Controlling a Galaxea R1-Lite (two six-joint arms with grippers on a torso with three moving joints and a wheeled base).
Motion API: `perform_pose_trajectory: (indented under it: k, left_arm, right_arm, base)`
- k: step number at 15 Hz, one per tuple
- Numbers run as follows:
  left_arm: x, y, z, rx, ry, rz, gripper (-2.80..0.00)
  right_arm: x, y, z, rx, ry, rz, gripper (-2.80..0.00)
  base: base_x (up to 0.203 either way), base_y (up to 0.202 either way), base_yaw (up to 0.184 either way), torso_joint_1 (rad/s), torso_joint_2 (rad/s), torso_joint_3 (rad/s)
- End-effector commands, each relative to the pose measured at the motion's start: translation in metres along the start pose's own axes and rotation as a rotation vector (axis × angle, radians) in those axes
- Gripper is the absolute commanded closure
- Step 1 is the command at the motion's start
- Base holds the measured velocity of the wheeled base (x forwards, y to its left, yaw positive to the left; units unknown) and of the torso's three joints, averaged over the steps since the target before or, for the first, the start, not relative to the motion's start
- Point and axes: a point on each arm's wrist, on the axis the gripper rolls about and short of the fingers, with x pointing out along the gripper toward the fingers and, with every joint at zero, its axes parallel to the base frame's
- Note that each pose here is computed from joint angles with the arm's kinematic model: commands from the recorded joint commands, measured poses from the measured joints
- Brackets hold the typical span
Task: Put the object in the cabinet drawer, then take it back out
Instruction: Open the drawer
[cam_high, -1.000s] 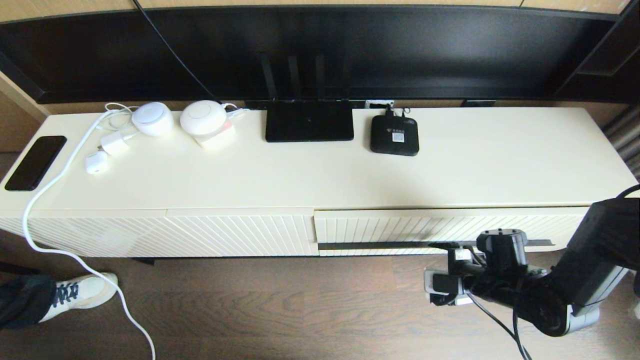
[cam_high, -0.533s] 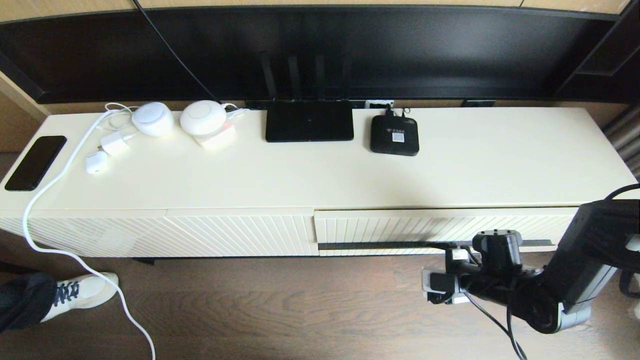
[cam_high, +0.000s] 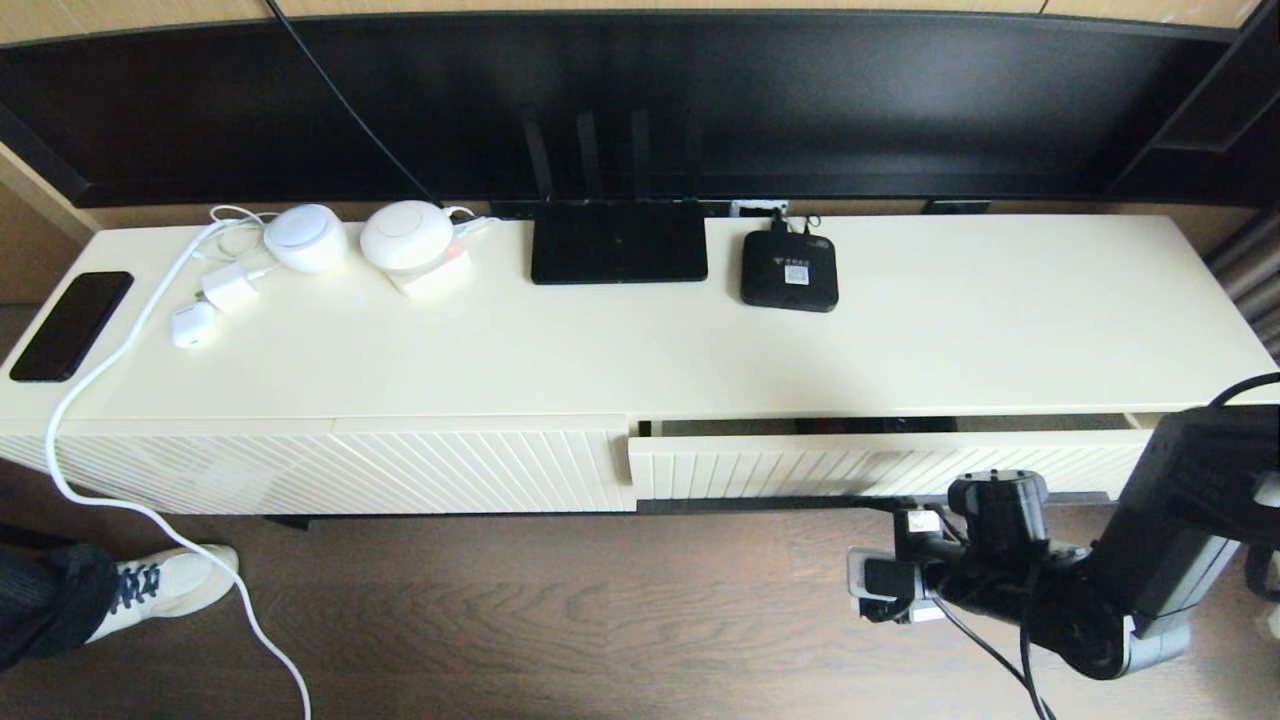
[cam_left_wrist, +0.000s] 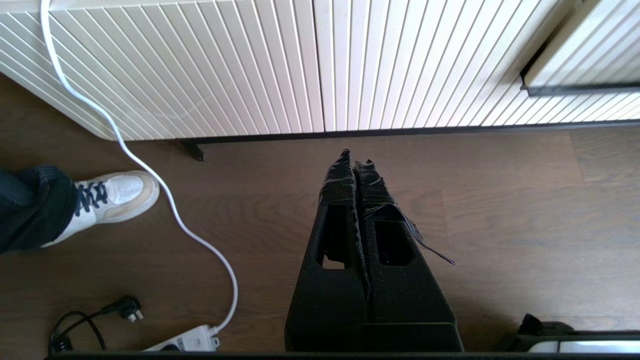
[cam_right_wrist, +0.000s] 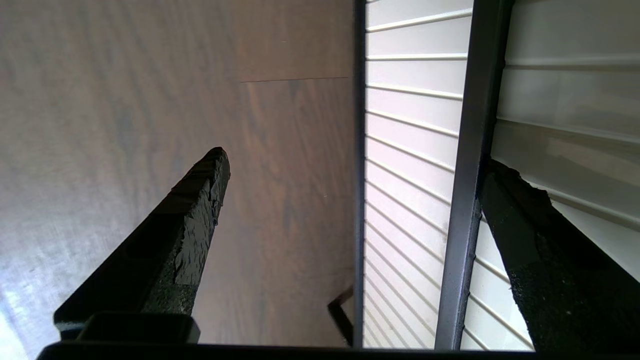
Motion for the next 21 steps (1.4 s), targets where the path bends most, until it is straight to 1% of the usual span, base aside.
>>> perform_pose_trajectory:
  k: [1, 3, 6, 12, 15, 16, 17, 19, 21]
  left_arm:
    - [0.000, 0.000, 0.000, 0.000, 0.002, 0.000, 0.00]
    - [0.000, 0.000, 0.000, 0.000, 0.001, 0.000, 0.00]
    - [0.000, 0.000, 0.000, 0.000, 0.001, 0.000, 0.00]
    - [0.000, 0.000, 0.000, 0.000, 0.002, 0.000, 0.00]
    - [0.000, 0.000, 0.000, 0.000, 0.001, 0.000, 0.00]
    - [0.000, 0.000, 0.000, 0.000, 0.002, 0.000, 0.00]
    - [0.000, 0.000, 0.000, 0.000, 0.001, 0.000, 0.00]
    - [0.000, 0.000, 0.000, 0.000, 0.003, 0.000, 0.00]
    - [0.000, 0.000, 0.000, 0.000, 0.001, 0.000, 0.00]
  right_arm:
    - [-0.007, 0.011, -0.001, -0.002, 0.005, 0.036, -2.80]
    - [-0.014, 0.020, -0.001, 0.004, 0.013, 0.071, -2.80]
    - [-0.030, 0.021, 0.002, 0.004, 0.013, 0.071, -2.80]
    - [-0.077, 0.011, 0.014, -0.013, -0.004, -0.006, -2.80]
    - [-0.109, 0.017, 0.019, -0.013, -0.006, -0.016, -2.80]
    - [-0.120, 0.020, 0.020, -0.013, -0.005, -0.016, -1.50]
    - [-0.132, 0.021, 0.022, -0.015, -0.005, -0.023, 0.00]
    - [-0.155, 0.020, 0.024, -0.008, -0.001, -0.039, 0.00]
    - [-0.177, 0.017, 0.021, 0.024, 0.033, -0.055, 0.00]
  base:
    - [0.000, 0.000, 0.000, 0.000, 0.00, 0.000]
    - [0.000, 0.000, 0.000, 0.000, 0.00, 0.000]
    - [0.000, 0.000, 0.000, 0.000, 0.00, 0.000]
    - [0.000, 0.000, 0.000, 0.000, 0.00, 0.000]
    - [0.000, 0.000, 0.000, 0.000, 0.00, 0.000]
    - [0.000, 0.000, 0.000, 0.000, 0.00, 0.000]
    - [0.000, 0.000, 0.000, 0.000, 0.00, 0.000]
    - [0.000, 0.000, 0.000, 0.000, 0.00, 0.000]
    - [0.000, 0.000, 0.000, 0.000, 0.00, 0.000]
